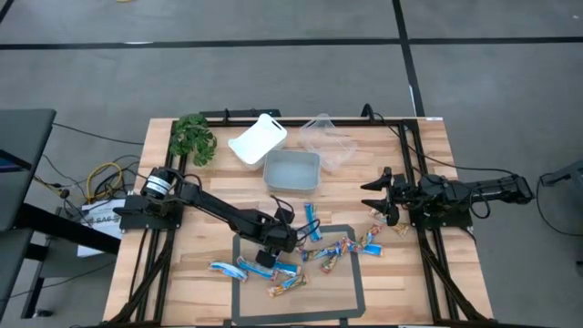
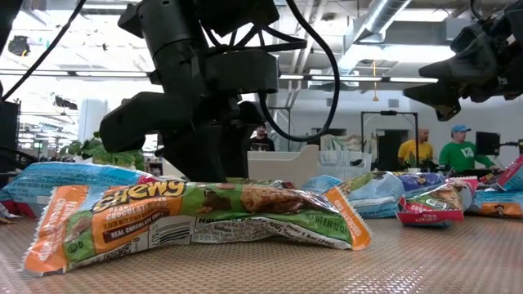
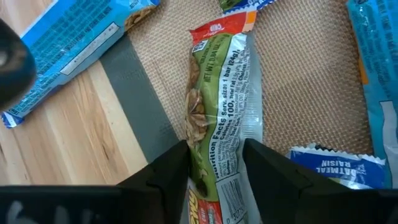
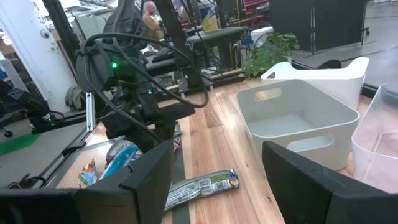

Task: Pick and place Granola Bars by type
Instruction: Put the red granola bar into the gray bin

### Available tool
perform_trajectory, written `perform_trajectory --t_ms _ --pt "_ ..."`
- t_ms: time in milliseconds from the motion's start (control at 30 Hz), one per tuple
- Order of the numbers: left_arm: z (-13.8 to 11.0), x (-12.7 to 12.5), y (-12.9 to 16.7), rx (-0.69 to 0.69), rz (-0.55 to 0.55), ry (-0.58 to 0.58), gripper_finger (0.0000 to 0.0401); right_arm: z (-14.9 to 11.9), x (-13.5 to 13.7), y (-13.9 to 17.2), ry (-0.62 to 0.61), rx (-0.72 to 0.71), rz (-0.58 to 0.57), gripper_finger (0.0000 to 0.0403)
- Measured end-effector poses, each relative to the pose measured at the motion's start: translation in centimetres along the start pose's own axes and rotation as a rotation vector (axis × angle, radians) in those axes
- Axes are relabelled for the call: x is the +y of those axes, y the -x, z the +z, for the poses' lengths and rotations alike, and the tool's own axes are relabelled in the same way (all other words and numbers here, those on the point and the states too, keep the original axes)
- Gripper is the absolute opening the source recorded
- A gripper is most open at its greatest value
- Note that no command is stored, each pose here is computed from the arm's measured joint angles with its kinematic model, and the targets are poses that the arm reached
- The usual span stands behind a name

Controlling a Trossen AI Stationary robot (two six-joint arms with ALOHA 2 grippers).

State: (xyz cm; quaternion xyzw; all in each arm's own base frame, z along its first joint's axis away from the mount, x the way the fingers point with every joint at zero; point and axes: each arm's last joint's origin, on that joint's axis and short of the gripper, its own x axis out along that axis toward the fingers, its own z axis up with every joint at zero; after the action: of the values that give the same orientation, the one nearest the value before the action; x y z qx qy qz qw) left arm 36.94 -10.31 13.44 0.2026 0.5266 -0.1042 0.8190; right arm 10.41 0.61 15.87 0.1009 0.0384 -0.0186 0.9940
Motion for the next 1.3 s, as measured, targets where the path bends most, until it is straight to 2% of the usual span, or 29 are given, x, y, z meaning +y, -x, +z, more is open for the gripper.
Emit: perform_trajectory --t_ms 200,400,500,700,967,1100,1300 --pt "0.1 -0.4 0.0 -0.01 -0.028 -0.037 0.0069 0.0 0.0 0.0 0.0 0.0 0.0 0.024" --pt "0.3 -0.4 0.0 -0.042 -0.021 -0.031 0.0032 0.0 0.0 0.0 0.0 0.0 0.0 0.024" --pt "0.5 -0.2 0.2 -0.067 -0.004 -0.026 0.0027 0.0 0.0 0.0 0.0 0.0 0.0 0.024" --pt "2.2 0.4 1.6 -0.223 0.064 0.005 0.0026 0.0 0.0 0.0 0.0 -0.001 0.0 0.024" --pt "3.1 1.0 2.9 -0.322 0.098 0.012 0.0024 0.0 0.0 0.0 0.0 0.0 0.0 0.024" --pt "3.2 2.5 3.9 -0.35 0.177 0.054 0.0023 0.0 0.0 0.0 0.0 0.0 0.0 0.024" --pt "2.7 6.3 6.5 -0.374 0.349 0.177 0.0023 0.0 0.0 0.0 0.0 -0.001 0.0 0.024"
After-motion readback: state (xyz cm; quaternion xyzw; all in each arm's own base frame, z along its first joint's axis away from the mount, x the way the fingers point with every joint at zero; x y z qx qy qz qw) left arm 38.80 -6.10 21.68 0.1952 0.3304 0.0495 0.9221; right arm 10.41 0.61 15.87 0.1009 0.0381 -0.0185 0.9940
